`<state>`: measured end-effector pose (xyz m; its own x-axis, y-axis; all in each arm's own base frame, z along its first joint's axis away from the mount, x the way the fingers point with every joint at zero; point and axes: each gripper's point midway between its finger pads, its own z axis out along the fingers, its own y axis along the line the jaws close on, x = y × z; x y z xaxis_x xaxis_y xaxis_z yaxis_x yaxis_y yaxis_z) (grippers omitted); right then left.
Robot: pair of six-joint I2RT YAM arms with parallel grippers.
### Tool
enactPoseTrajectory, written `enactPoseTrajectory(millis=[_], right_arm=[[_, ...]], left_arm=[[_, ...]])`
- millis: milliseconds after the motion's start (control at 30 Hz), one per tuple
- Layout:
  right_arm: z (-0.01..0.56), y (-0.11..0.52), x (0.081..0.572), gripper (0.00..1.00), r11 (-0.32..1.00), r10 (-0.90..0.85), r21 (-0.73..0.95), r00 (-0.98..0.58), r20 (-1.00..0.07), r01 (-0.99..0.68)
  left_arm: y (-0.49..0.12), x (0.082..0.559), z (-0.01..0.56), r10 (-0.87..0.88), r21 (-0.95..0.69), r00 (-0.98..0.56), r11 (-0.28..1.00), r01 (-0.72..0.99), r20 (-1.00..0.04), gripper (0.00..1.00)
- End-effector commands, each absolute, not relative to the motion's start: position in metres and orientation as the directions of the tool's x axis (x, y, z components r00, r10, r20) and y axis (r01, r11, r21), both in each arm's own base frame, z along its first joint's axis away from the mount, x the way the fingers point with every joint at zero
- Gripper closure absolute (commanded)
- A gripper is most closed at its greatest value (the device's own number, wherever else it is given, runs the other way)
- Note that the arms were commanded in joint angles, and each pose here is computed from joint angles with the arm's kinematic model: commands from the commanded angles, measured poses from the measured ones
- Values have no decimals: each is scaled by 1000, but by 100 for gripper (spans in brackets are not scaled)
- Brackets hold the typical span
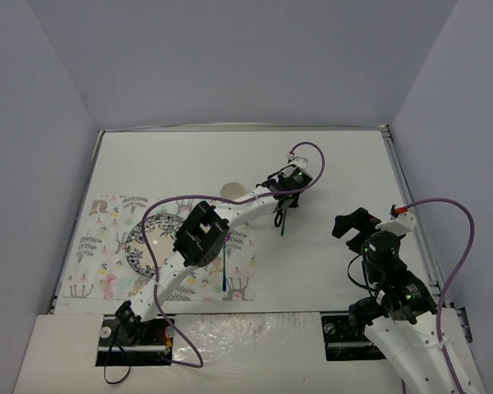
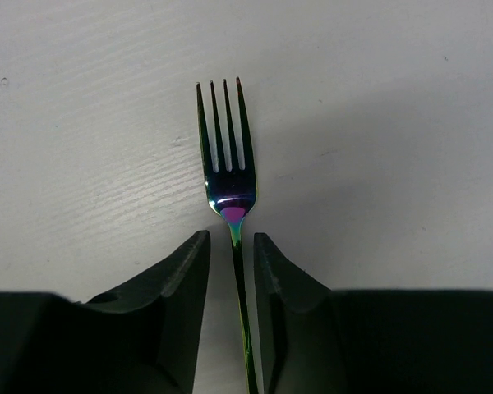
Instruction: Set the dinner table for one person
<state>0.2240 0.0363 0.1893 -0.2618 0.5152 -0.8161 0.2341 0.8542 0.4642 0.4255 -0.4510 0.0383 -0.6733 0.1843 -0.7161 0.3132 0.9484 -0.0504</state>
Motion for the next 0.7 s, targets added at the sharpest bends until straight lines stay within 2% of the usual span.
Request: enactPoseTrajectory(millis=[0, 233, 500, 600, 667], right_arm=[[197, 35, 231, 6, 849, 522, 473, -228, -822, 236], [200, 35, 230, 6, 845, 528, 482, -216, -822, 229], [206, 36, 228, 6, 843, 533, 495, -203, -822, 210], [210, 36, 226, 6, 842, 536, 503, -192, -822, 196], [213, 36, 225, 6, 841, 539, 510, -183, -822, 183]], left_arm=[[-457, 429, 60, 141, -90, -665, 949, 300, -733, 81], [-454, 434, 64, 156, -73, -649, 948, 311, -744, 100], [-457, 440, 104, 168, -75, -579, 925, 372, -798, 100], [-458, 440, 134, 151, -91, -542, 915, 393, -827, 100], [-457, 438, 175, 123, -110, -500, 905, 411, -857, 100]])
